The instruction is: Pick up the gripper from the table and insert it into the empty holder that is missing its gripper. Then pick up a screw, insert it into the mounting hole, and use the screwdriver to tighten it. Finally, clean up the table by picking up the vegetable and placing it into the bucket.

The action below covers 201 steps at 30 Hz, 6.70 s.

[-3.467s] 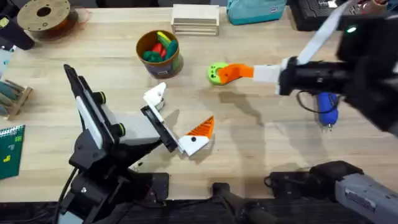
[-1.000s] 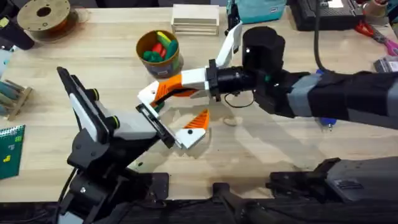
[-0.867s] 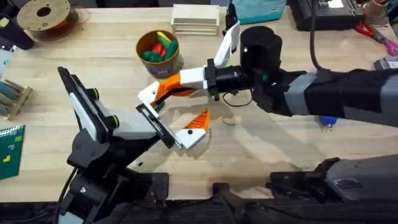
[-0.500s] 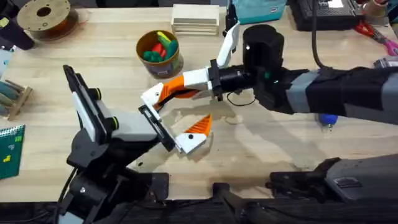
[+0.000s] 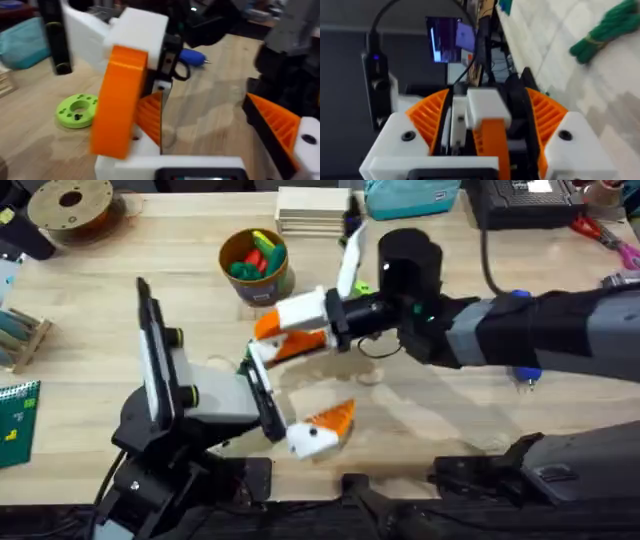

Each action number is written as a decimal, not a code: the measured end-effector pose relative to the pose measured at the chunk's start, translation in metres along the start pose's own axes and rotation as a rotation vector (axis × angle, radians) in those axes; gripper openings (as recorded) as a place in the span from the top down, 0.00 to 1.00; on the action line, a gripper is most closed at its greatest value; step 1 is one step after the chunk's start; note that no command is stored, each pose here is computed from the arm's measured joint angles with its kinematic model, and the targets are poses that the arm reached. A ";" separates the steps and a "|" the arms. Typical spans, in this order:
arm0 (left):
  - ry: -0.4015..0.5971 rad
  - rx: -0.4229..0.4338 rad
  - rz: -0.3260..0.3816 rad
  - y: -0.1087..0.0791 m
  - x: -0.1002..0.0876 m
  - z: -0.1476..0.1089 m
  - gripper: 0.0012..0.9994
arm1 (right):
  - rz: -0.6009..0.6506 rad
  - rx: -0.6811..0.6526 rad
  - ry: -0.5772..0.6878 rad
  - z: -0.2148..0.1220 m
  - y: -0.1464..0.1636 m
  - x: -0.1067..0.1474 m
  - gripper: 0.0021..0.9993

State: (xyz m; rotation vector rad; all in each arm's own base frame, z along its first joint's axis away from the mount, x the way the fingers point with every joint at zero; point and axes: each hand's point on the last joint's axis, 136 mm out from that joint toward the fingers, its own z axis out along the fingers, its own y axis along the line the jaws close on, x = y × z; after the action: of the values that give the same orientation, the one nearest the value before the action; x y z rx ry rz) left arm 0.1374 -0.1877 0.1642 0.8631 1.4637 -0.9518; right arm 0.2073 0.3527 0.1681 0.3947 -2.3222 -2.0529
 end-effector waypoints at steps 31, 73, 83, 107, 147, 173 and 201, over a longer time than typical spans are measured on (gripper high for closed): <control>0.013 0.133 0.007 -0.023 0.003 -0.001 0.01 | 0.009 0.121 -0.153 -0.063 -0.046 -0.040 0.12; 0.014 0.135 0.004 -0.023 0.003 -0.001 0.01 | 0.066 -0.119 0.188 -0.067 -0.012 0.023 0.98; 0.002 -0.014 0.011 0.002 0.001 0.000 0.01 | -0.002 -0.060 0.093 -0.050 -0.008 0.001 0.98; -0.007 -0.117 0.003 0.020 -0.001 -0.001 0.01 | 0.013 -0.008 0.004 -0.039 -0.011 -0.013 0.65; -0.006 -0.106 0.017 0.018 -0.001 -0.001 0.01 | -0.340 0.962 -0.178 -0.154 -0.044 -0.125 0.10; -0.006 -0.106 0.017 0.018 -0.001 -0.001 0.01 | -0.502 1.280 0.220 -0.120 -0.129 -0.110 0.58; -0.006 -0.106 0.017 0.018 -0.001 -0.001 0.01 | -0.496 1.333 0.250 -0.115 -0.146 -0.109 0.99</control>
State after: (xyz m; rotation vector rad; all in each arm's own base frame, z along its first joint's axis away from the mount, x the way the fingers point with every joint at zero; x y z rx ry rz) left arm 0.1536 -0.1797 0.1640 0.7931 1.4856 -0.8556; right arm 0.3592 0.2466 0.0572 1.1834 -3.1990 -0.0935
